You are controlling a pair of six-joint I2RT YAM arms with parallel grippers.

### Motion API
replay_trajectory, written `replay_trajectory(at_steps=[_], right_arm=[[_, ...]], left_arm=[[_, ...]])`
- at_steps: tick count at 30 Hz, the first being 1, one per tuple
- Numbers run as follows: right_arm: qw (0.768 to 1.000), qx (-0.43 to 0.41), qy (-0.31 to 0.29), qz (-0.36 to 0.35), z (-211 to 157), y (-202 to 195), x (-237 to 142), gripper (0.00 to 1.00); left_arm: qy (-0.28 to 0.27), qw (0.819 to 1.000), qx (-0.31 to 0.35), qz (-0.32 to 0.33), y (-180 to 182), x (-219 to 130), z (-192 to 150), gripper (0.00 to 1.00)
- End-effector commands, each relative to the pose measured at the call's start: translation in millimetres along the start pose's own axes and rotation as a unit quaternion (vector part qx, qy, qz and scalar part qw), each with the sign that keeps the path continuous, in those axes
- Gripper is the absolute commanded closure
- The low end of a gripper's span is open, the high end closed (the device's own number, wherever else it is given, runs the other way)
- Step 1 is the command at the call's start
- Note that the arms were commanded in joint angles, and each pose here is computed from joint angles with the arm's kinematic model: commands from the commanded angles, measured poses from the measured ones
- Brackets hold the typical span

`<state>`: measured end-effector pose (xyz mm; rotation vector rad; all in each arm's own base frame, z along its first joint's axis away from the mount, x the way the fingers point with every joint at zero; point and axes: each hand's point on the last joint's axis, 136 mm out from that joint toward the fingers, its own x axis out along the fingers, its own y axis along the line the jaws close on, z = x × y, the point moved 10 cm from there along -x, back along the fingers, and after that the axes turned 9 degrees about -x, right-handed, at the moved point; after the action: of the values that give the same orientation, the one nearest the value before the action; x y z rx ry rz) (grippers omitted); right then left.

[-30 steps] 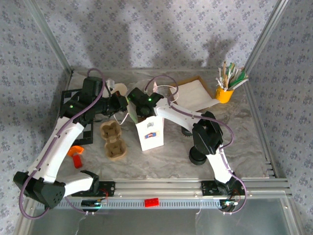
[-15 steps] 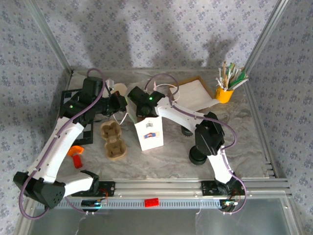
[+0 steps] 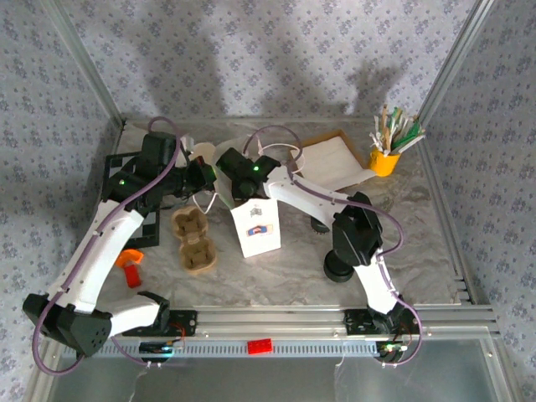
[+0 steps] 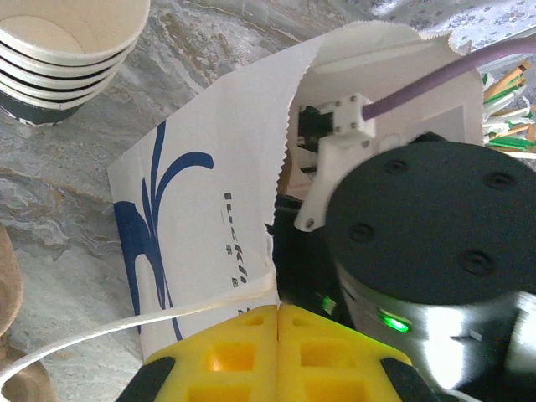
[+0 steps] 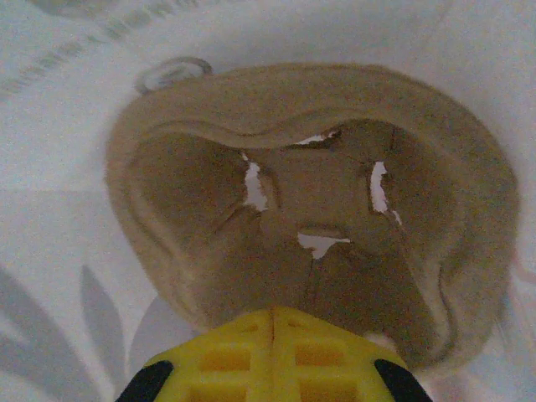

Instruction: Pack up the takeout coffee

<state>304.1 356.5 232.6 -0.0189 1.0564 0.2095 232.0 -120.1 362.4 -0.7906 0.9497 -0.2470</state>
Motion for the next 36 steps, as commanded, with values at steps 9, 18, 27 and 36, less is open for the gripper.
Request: replay_trajectory(at_steps=[9,18,27,36], right_arm=[[0.997,-0.016,-0.064,0.035,20,3,-74,1.00],[0.995,-0.038,-0.083,0.035,17,5,-98,1.00],[0.995,-0.054,-0.081,0.026,12,-3,-117,1.00],[0.995,-0.060,-0.071,0.018,7,-6,-112,1.00]], left_arm=[[-0.008,1.000,0.014,0.002,-4,-8,2,1.00],[-0.007,0.999,0.042,0.009,-12,-5,2,1.00],[0.007,0.996,0.085,-0.003,-28,6,6,1.00],[0.007,0.994,0.105,0.007,-30,7,5,1.00]])
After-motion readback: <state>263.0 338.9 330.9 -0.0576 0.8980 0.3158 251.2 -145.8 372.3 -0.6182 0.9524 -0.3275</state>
